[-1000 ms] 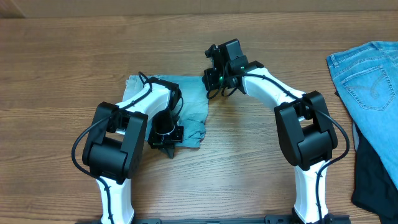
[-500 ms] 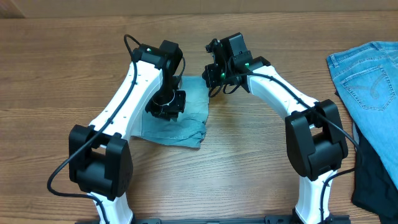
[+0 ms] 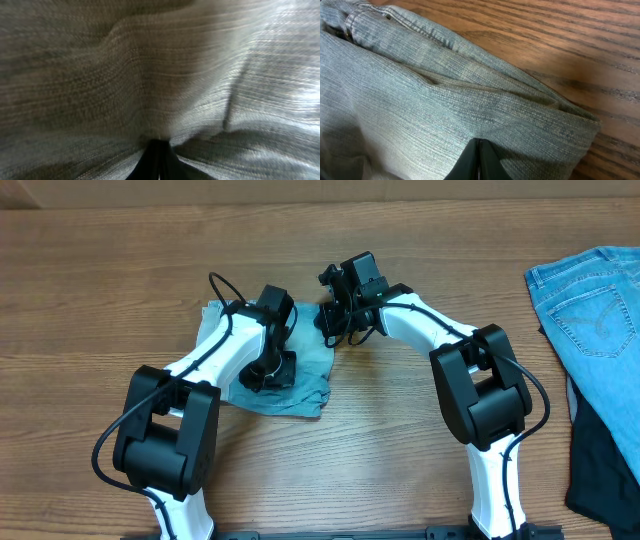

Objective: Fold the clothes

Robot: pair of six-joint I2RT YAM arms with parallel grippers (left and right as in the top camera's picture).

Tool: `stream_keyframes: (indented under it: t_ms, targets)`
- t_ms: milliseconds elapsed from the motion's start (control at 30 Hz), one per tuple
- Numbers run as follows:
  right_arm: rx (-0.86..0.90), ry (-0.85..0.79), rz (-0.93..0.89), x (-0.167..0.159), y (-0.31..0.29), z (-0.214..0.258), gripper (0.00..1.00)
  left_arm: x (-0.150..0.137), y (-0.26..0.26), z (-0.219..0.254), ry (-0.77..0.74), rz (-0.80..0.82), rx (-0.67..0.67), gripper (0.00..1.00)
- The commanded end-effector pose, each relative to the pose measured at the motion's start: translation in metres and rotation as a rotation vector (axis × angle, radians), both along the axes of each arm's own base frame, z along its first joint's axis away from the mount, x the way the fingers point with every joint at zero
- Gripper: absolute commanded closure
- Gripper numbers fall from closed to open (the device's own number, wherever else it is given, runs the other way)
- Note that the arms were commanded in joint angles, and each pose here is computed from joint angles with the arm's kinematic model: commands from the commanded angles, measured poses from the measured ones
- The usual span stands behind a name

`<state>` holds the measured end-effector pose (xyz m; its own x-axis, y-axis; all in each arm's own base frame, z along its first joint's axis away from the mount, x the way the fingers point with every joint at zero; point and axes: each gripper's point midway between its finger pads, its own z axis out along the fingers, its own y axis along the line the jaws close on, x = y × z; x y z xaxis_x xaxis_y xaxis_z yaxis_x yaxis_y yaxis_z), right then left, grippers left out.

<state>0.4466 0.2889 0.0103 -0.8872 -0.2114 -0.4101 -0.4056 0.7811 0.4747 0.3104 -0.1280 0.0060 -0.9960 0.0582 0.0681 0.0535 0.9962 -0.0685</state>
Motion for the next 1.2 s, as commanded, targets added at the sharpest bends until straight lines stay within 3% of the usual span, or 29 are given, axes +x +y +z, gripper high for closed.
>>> stream_keyframes:
  t_ms: [0,133,200,267,333,400,433,500,567,767,1167]
  targets:
    - [-0.026,-0.023,-0.047,0.017,-0.016,-0.001,0.96,-0.02,0.011,-0.018,0.048,0.006,0.05,0.96]
    - [-0.019,-0.07,-0.062,0.036,-0.029,0.02,0.96,-0.017,0.009,-0.011,0.051,0.006,0.046,0.96]
    - [-0.029,-0.15,-0.04,0.05,-0.028,0.059,0.96,0.005,-0.002,0.017,0.002,0.007,0.017,0.96]
    - [-0.047,-0.174,-0.059,0.053,-0.032,0.106,0.96,0.046,-0.016,0.07,-0.129,0.008,-0.028,0.95]
    - [-0.067,-0.087,-0.076,0.033,-0.039,0.128,0.96,0.081,-0.021,0.106,-0.262,0.014,-0.036,0.85]
    - [-0.1,0.015,-0.064,0.005,-0.047,0.137,0.96,0.103,-0.011,0.118,-0.367,0.028,0.028,0.82]
    - [-0.101,0.057,-0.055,-0.007,-0.049,0.138,0.96,0.11,-0.005,0.117,-0.396,0.036,0.07,0.92]
    - [-0.047,0.186,-0.007,-0.038,-0.041,0.14,0.96,0.115,0.006,0.104,-0.401,0.041,0.14,0.96]
    - [-0.014,0.307,-0.006,-0.061,-0.034,0.138,0.96,0.113,0.013,0.083,-0.367,0.04,0.187,0.96]
    - [-0.055,0.448,-0.009,-0.105,-0.002,0.104,0.96,0.115,0.029,0.031,-0.267,0.056,0.228,0.96]
    - [-0.06,0.661,-0.128,-0.157,-0.008,0.009,0.96,0.132,0.045,0.014,-0.284,0.1,0.222,0.96]
